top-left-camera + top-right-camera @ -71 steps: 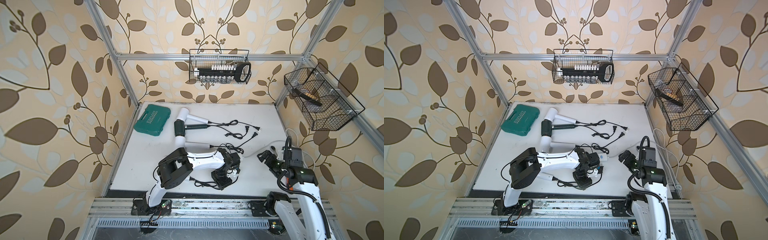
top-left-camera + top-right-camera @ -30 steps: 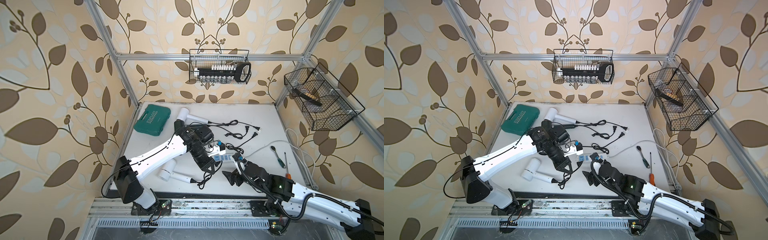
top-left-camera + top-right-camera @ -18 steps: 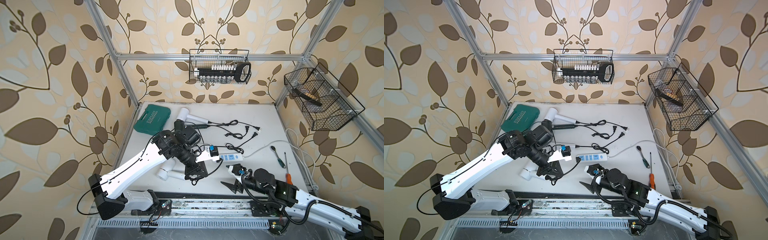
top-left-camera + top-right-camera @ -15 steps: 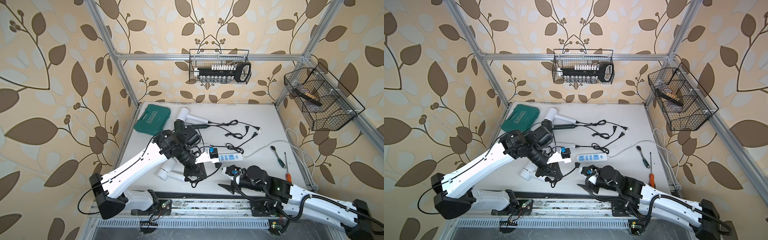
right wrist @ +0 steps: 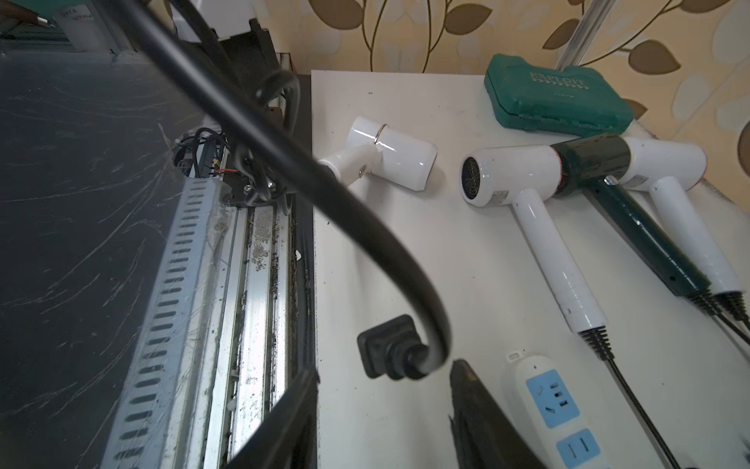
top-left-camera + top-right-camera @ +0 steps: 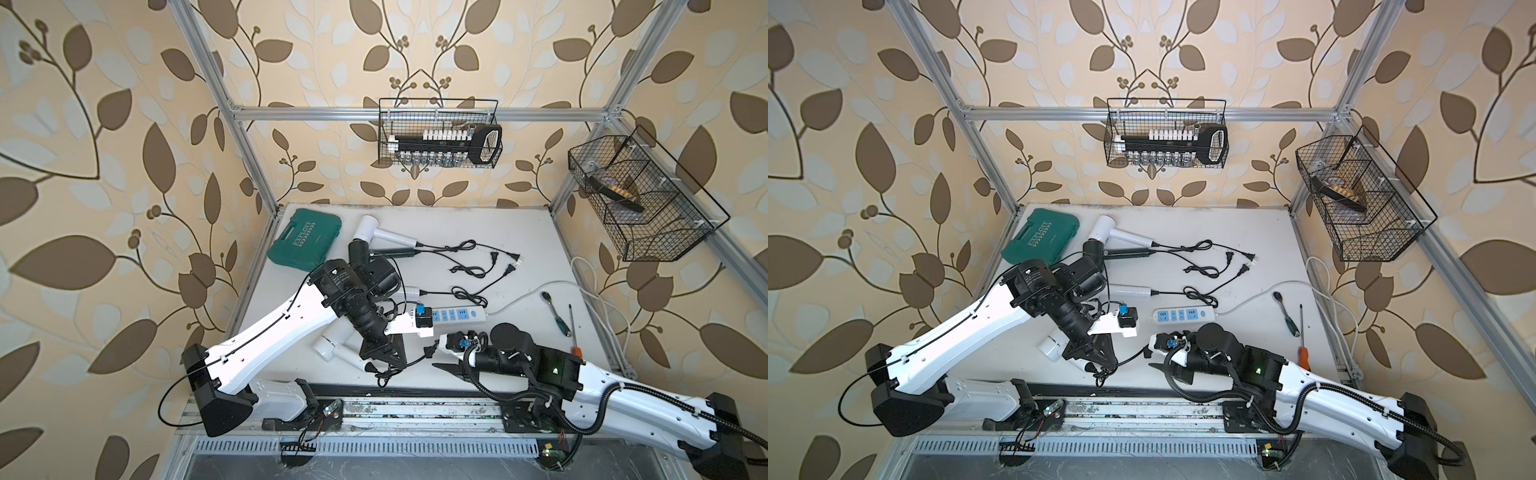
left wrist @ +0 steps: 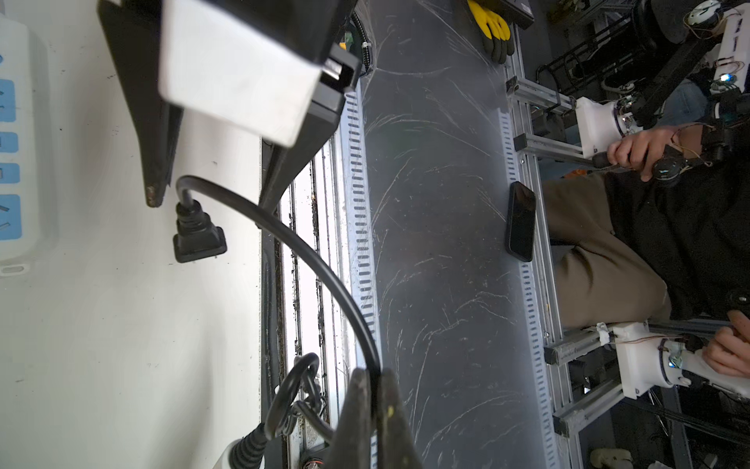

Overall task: Charge the blow dryers
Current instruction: Pick up the plug from the center of the board.

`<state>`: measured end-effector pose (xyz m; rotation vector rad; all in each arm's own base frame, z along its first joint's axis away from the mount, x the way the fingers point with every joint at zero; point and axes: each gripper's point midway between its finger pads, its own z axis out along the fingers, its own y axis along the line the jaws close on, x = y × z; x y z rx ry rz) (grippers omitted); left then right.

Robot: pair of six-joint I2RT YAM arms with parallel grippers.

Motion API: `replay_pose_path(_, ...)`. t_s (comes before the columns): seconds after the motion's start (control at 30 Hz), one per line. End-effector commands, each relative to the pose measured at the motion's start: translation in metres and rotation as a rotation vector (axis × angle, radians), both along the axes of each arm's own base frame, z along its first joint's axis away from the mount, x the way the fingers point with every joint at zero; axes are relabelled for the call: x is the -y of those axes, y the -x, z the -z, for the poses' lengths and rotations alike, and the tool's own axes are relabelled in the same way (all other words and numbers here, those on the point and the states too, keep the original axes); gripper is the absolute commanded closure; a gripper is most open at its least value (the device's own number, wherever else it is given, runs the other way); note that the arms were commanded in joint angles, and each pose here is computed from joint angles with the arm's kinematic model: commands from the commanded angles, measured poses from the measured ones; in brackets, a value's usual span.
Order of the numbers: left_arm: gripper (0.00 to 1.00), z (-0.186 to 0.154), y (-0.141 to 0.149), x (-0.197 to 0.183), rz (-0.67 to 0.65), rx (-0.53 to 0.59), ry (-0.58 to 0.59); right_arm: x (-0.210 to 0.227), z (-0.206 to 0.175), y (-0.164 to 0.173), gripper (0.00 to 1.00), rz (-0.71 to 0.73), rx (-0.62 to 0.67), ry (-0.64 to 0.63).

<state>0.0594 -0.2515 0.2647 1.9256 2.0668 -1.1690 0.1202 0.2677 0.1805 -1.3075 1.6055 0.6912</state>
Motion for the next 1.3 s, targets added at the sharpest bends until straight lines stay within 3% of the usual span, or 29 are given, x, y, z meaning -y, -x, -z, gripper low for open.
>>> replay_pose_path(0.0, 1.0, -0.013, 0.006, 0.001, 0.034, -0.018, 0.051, 0.002, -0.005, 0.008, 0.46, -0.056, 0.036, 0.001)
replay_pose_path(0.17, 1.0, -0.013, 0.007, 0.002, 0.043, -0.029, 0.052, -0.004, -0.001, 0.019, 0.47, -0.137, 0.009, 0.01)
replay_pose_path(0.53, 1.0, -0.007, 0.003, 0.005, 0.037, -0.019, 0.049, 0.001, -0.006, -0.009, 0.47, -0.023, 0.039, 0.014)
replay_pose_path(0.9, 1.0, 0.002, -0.002, 0.007, 0.037, -0.004, 0.032, -0.006, -0.011, 0.001, 0.48, -0.141, 0.007, -0.001)
replay_pose_path(1.27, 1.0, 0.002, -0.002, 0.005, 0.044, 0.01, 0.025, -0.012, -0.013, -0.001, 0.52, -0.159, 0.013, 0.016)
